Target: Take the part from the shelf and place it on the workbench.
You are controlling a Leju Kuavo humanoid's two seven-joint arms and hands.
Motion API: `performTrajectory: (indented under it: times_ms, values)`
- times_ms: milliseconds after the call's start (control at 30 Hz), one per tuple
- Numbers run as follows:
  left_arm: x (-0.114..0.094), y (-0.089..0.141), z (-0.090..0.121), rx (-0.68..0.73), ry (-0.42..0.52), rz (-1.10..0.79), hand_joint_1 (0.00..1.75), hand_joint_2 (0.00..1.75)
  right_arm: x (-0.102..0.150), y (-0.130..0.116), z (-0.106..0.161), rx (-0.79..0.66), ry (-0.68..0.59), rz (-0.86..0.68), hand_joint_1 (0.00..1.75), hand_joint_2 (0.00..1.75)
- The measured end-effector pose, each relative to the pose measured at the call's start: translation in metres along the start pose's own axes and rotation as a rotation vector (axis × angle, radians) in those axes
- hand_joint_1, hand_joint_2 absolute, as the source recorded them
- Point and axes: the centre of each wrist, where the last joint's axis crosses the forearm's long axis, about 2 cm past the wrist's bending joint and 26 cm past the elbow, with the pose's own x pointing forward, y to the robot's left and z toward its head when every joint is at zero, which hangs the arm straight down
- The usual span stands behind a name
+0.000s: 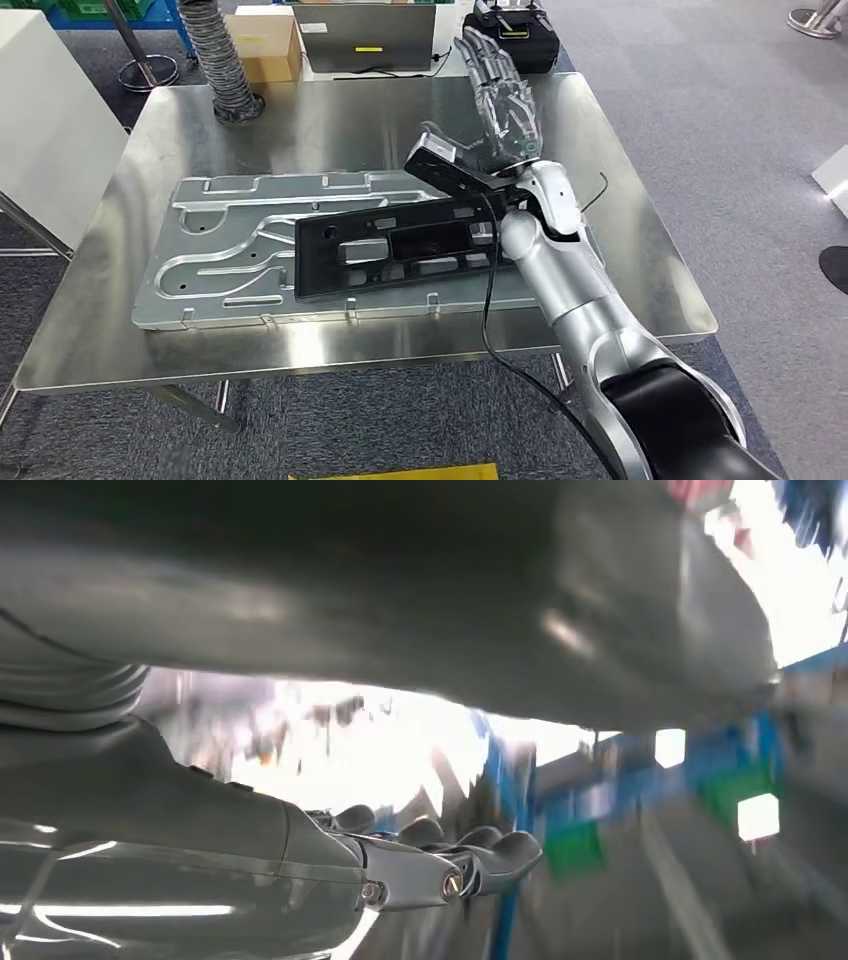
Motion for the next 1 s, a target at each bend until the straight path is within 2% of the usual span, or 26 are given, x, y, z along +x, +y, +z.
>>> performTrajectory:
  times_ms: [67, 133, 200, 267, 367, 467, 567, 733, 1000]
  values:
    - [0.000, 0.001, 0.000, -0.001, -0.011, 0.010, 0.00, 0.00, -0.017, -0.020, 0.010, -0.128, 0.014, 0.090, 0.00, 0.00]
    - [-0.003, 0.003, 0.001, 0.003, -0.023, 0.027, 0.00, 0.00, -0.044, -0.050, 0.029, -0.263, 0.040, 0.202, 0.00, 0.00]
    - [-0.009, 0.008, 0.003, 0.013, -0.028, 0.045, 0.00, 0.00, -0.074, -0.082, 0.061, -0.364, 0.070, 0.318, 0.00, 0.00]
    - [-0.016, 0.012, 0.005, 0.025, -0.026, 0.059, 0.00, 0.00, -0.097, -0.111, 0.108, -0.421, 0.099, 0.420, 0.00, 0.00]
    - [-0.022, 0.018, 0.008, 0.041, -0.020, 0.068, 0.00, 0.00, -0.110, -0.146, 0.171, -0.458, 0.113, 0.517, 0.00, 0.00]
    - [-0.021, 0.022, 0.007, 0.051, -0.023, 0.074, 0.00, 0.00, -0.109, -0.168, 0.210, -0.465, 0.098, 0.589, 0.00, 0.00]
    - [-0.019, 0.022, 0.006, 0.057, -0.029, 0.081, 0.00, 0.00, -0.101, -0.177, 0.242, -0.431, 0.107, 0.641, 0.00, 0.00]
    - [-0.016, 0.022, 0.005, 0.058, -0.038, 0.085, 0.00, 0.00, -0.083, -0.170, 0.282, -0.371, 0.158, 0.636, 0.00, 0.00]
    - [-0.015, 0.022, 0.005, 0.075, -0.038, 0.104, 0.00, 0.00, -0.060, -0.143, 0.319, -0.310, 0.271, 0.565, 0.00, 0.00]
